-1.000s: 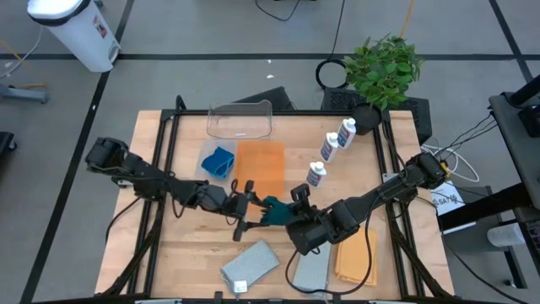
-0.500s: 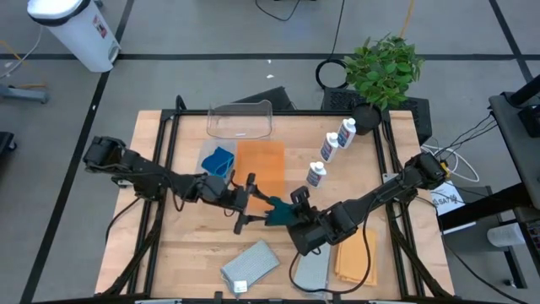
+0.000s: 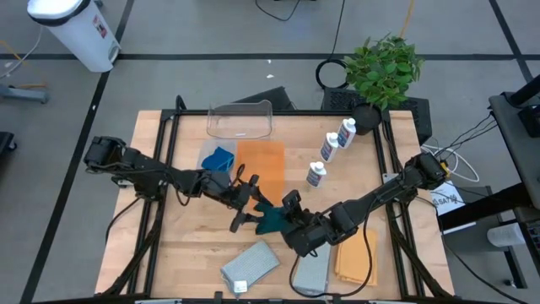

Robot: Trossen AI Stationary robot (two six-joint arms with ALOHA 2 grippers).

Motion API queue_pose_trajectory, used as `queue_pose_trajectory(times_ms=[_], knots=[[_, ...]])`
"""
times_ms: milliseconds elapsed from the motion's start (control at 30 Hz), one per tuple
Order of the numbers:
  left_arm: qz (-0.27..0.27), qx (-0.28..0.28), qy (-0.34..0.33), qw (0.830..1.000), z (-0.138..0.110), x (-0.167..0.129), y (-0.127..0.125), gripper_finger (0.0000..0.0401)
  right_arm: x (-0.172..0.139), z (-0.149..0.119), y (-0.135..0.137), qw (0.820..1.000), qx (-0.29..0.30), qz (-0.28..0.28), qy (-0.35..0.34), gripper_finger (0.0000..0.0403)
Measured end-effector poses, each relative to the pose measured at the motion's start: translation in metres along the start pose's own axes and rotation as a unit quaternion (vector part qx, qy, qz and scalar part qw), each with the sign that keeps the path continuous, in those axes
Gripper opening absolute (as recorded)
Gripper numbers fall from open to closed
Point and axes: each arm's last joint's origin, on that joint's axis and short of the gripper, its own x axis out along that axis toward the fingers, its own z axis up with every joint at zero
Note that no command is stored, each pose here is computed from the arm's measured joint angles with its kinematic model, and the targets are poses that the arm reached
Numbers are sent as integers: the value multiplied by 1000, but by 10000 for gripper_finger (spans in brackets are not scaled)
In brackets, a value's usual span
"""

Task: Pick & Place Kitchen Items
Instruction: Put the green towel into the orange bin

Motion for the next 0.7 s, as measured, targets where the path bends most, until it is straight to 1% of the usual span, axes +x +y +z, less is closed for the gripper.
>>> queue_pose_trajectory(times_ms=[67, 167, 333, 467, 600, 700], knots=[[-2, -4, 6, 1000, -1, 0, 1, 255, 1, -1, -1, 1000, 0, -1, 2, 0], [-24, -5, 12, 1000, -2, 0, -1, 255, 2, -1, -3, 1000, 12, -5, 4, 0], [-35, -7, 31, 999, -6, 1, -7, 255, 3, -2, -7, 998, 30, -50, 20, 0], [-36, -6, 36, 999, -7, 1, -9, 255, 3, -3, -8, 996, 50, -68, 24, 0], [-19, -4, 33, 999, -7, 2, -10, 255, 3, -3, -8, 994, 80, -70, 23, 0], [7, 0, 31, 999, -6, 2, -9, 255, 2, -3, -9, 988, 124, -88, 23, 0]])
